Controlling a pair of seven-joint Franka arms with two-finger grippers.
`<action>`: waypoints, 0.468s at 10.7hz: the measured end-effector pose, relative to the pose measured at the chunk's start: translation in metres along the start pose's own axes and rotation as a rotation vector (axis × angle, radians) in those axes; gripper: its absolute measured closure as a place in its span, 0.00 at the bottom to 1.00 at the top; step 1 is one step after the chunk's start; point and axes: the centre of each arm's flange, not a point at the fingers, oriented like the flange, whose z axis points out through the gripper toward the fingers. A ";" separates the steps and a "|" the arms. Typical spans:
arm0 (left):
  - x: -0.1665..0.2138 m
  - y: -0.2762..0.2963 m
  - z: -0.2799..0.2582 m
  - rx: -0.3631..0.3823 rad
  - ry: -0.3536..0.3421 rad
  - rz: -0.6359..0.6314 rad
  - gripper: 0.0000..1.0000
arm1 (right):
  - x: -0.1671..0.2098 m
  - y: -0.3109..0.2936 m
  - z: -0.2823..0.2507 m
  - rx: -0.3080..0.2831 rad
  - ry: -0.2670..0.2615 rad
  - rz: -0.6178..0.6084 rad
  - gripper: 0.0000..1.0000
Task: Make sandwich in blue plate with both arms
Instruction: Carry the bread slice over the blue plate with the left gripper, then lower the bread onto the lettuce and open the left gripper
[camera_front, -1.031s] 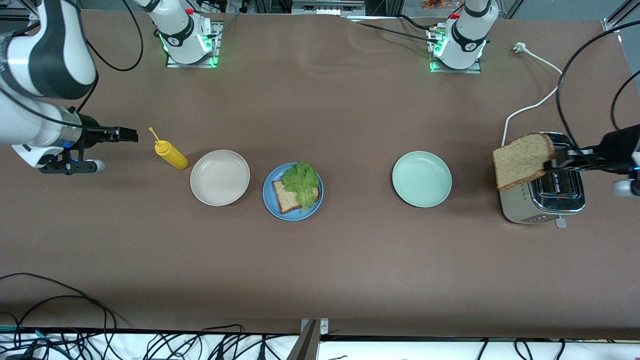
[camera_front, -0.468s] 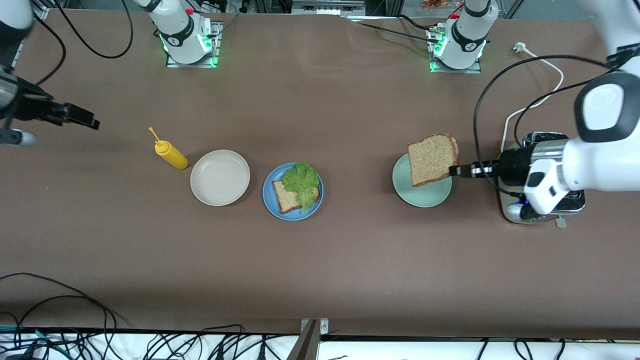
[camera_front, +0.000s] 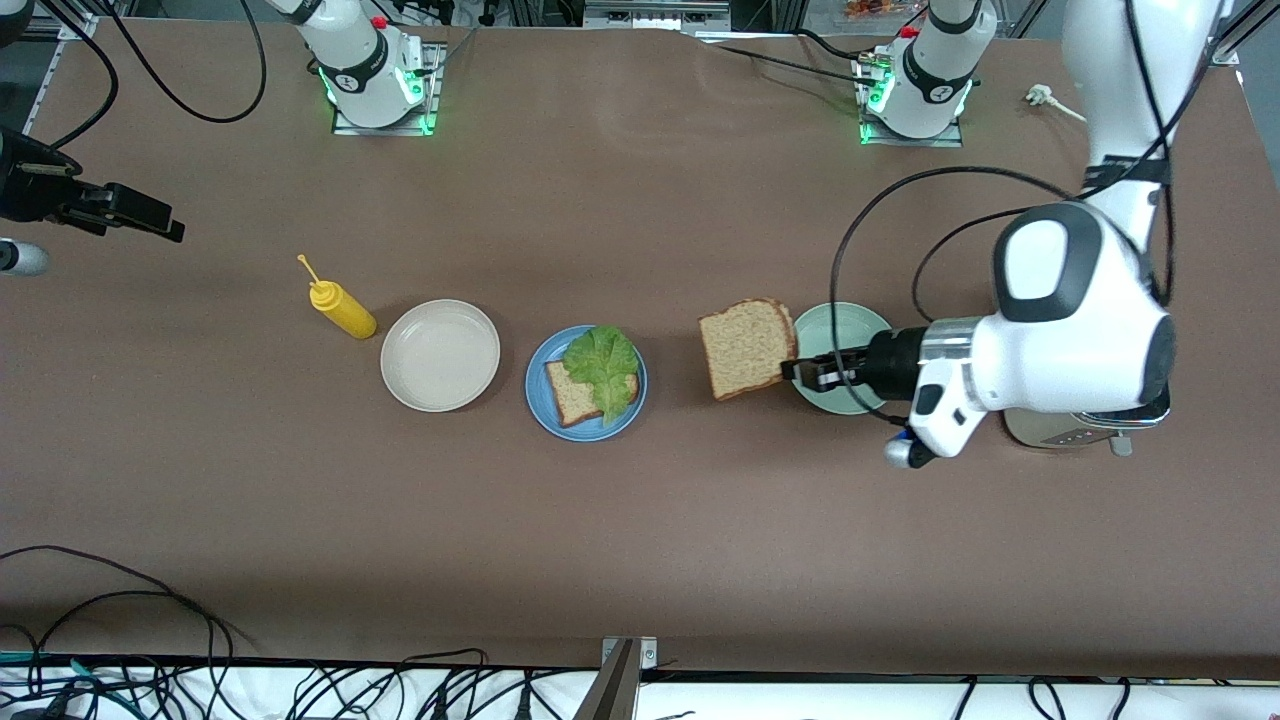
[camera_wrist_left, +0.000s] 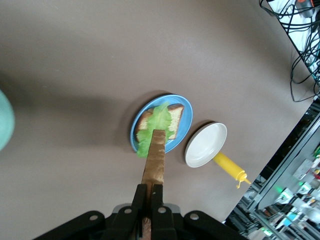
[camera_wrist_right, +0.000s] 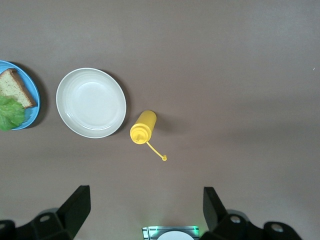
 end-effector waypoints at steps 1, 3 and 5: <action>0.003 0.006 0.020 -0.016 0.007 -0.021 0.92 | 0.000 0.000 0.000 -0.003 0.000 0.001 0.00; 0.002 0.024 0.065 -0.042 0.040 -0.035 0.92 | 0.001 -0.001 -0.004 -0.036 0.010 -0.005 0.00; -0.009 0.046 0.115 -0.102 0.061 -0.063 0.92 | 0.001 -0.009 -0.009 -0.052 0.025 -0.021 0.00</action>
